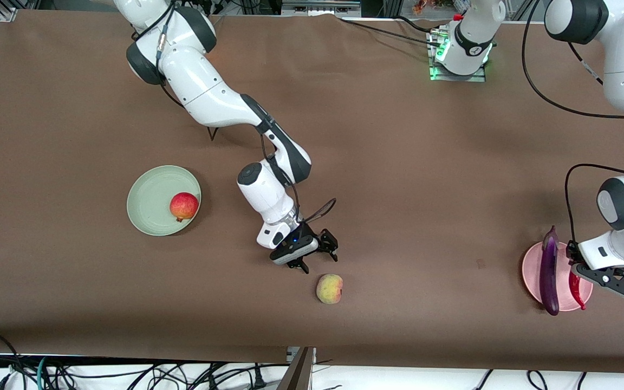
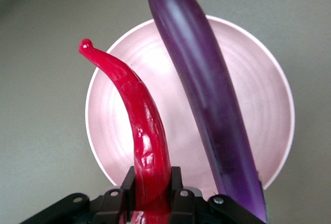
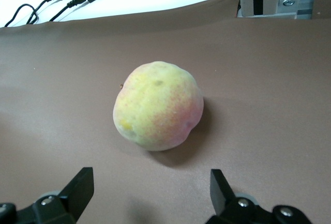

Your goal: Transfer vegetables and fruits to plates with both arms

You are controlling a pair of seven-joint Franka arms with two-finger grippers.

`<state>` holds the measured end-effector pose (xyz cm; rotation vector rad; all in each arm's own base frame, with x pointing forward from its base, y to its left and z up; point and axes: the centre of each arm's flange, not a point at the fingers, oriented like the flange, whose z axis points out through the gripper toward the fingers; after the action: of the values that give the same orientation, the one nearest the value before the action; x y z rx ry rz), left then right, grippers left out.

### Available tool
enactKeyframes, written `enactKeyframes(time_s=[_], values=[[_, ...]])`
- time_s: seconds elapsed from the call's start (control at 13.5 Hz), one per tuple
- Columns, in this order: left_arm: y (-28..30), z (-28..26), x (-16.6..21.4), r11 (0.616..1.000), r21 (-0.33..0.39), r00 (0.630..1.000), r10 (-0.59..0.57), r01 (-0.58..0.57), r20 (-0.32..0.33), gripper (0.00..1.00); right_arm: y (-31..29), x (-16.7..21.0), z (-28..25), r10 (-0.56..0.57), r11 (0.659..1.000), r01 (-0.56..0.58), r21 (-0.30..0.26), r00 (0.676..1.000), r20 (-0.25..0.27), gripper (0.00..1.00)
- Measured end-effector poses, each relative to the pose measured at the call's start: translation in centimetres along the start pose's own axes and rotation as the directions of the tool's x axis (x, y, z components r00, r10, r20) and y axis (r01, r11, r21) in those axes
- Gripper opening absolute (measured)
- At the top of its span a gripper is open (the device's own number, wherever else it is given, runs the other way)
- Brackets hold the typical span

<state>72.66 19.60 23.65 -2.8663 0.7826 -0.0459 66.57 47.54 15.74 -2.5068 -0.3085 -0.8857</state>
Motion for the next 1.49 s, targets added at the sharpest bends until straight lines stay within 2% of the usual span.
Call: enactKeyframes(time_s=[0.15, 0.22, 0.45, 0.52, 0.59, 0.67, 0.74, 0.97, 1.11, 1.19, 1.41, 1.49], values=[[0.1, -0.2, 0.3, 1.0, 0.001, 1.0, 0.003, -0.003, -0.008, 0.29, -0.2, 0.3, -0.1, -0.003, 1.0, 0.003, 0.004, 1.0, -0.01, 1.0], [0.1, -0.5, 0.6, 1.0, 0.005, 1.0, 0.004, -0.004, -0.015, 0.36, -0.3, 0.5, -0.1, -0.004, 1.0, 0.004, 0.006, 1.0, -0.015, 1.0], [-0.1, -1.7, 1.5, 1.0, 0.017, 0.999, 0.008, -0.008, -0.039, 0.65, -0.5, 1.2, -0.5, -0.006, 1.0, 0.007, 0.011, 1.0, -0.03, 0.93], [-0.1, -2.1, 1.7, 1.0, 0.015, 0.999, 0.003, -0.002, -0.048, 0.76, -0.7, 1.5, -0.6, -0.007, 1.0, 0.007, 0.013, 0.999, -0.035, 0.85], [-0.1, -2.6, 1.9, 1.0, -0.002, 0.998, -0.012, 0.012, -0.057, 0.87, -0.8, 1.7, -0.7, -0.007, 1.0, 0.008, 0.015, 0.999, -0.039, 0.72], [-0.1, -3.1, 2.0, 0.999, -0.032, 0.998, -0.031, 0.029, -0.057, 0.98, -0.9, 1.8, -0.8, -0.007, 1.0, 0.008, 0.017, 0.999, -0.043, 0.63], [-0.1, -3.7, 2.1, 0.997, -0.069, 0.998, -0.047, 0.044, -0.049, 1.0, -1.0, 1.9, -0.9, -0.007, 1.0, 0.008, 0.019, 0.999, -0.045, 0.62], [1.1, -6.0, 3.3, 0.98, -0.185, 0.996, -0.076, 0.066, -0.044, 1.0, -1.3, 2.2, -1.0, -0.008, 1.0, 0.01, 0.023, 0.999, -0.052, 0.27], [1.6, -7.0, 3.7, 0.966, -0.234, 0.992, -0.12, 0.107, -0.042, 1.0, -1.4, 2.4, -1.2, -0.009, 1.0, 0.01, 0.025, 0.998, -0.057, 0.04], [1.9, -7.2, 3.8, 0.958, -0.252, 0.989, -0.148, 0.135, -0.031, 1.0, -1.4, 2.5, -1.2, -0.008, 1.0, 0.01, 0.025, 0.998, -0.059, 0.01], [3.7, -8.3, 5.2, 0.933, -0.283, 0.972, -0.236, 0.225, -0.007, 1.0, -2.7, 2.9, -1.5, 0.011, 0.999, -0.009, 0.054, 0.999, -0.038, 0.01], [4.2, -8.7, 5.5, 0.922, -0.29, 0.964, -0.265, 0.256, 0.008, 1.0, -3.6, 3.5, -1.9, 0.015, 0.998, -0.014, 0.067, 1.0, -0.02, 0.06]])
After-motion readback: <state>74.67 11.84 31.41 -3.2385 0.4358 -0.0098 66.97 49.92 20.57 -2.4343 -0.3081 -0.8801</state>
